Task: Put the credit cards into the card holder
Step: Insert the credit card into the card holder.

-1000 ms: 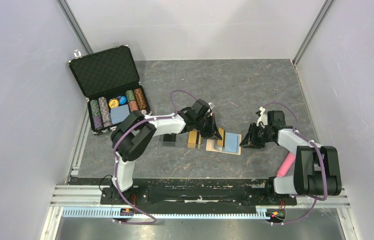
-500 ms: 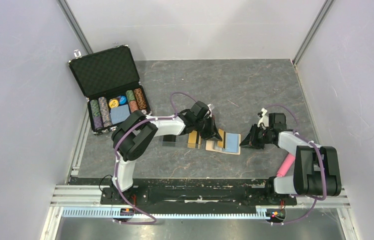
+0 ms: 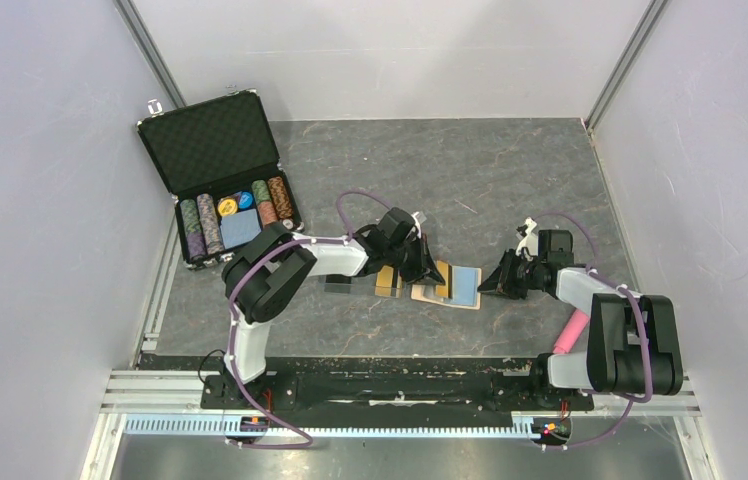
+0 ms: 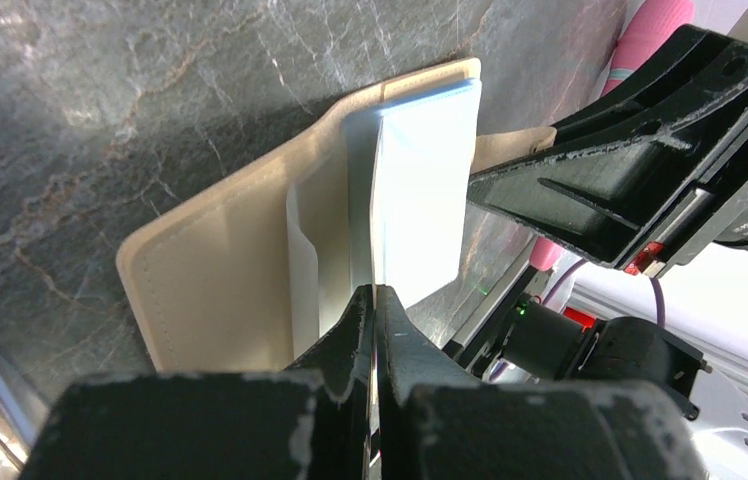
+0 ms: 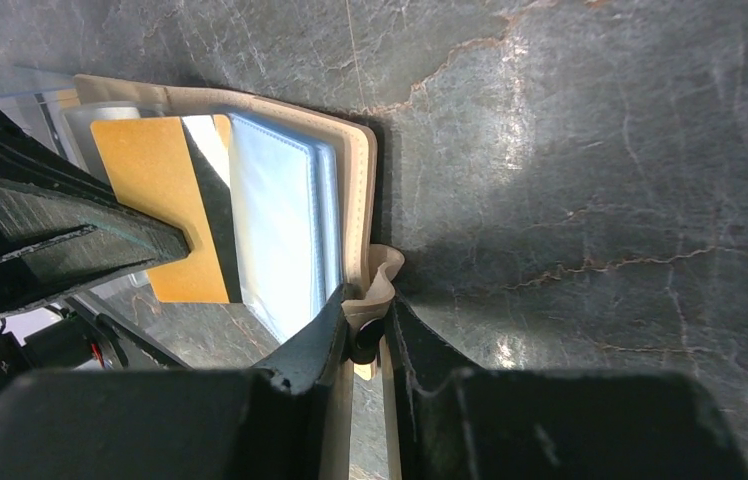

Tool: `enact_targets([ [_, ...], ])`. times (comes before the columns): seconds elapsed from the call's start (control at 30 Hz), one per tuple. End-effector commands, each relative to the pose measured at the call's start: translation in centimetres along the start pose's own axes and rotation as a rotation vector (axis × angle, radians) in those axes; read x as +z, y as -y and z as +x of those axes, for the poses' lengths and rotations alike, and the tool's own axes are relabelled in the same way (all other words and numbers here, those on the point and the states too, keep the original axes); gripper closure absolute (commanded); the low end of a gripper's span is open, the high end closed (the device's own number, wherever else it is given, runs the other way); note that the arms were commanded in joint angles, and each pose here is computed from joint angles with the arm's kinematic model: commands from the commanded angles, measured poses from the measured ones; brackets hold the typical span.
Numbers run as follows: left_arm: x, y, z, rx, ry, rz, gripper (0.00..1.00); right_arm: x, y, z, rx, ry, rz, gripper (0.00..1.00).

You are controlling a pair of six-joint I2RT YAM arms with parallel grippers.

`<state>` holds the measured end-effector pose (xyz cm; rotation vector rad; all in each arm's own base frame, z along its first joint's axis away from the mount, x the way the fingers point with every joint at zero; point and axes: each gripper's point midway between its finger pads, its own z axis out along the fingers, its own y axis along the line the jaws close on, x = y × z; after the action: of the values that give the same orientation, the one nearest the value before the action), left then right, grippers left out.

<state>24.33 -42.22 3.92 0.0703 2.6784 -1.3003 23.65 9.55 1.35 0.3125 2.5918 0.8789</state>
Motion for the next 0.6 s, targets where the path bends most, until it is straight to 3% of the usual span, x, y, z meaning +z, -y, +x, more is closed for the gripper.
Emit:
enact_targets([
  [0.0,-0.88,0.93,1.37,-0.010,-0.018,0.003,0.98,0.46,1.47,1.95,0.024,-0.044,0.051,1.00],
  [0.57,-1.45,1.36,1.66,-0.025,-0.035,0.010,0.98,0.46,1.47,2.04,0.017,-0.048,0.044,1.00],
])
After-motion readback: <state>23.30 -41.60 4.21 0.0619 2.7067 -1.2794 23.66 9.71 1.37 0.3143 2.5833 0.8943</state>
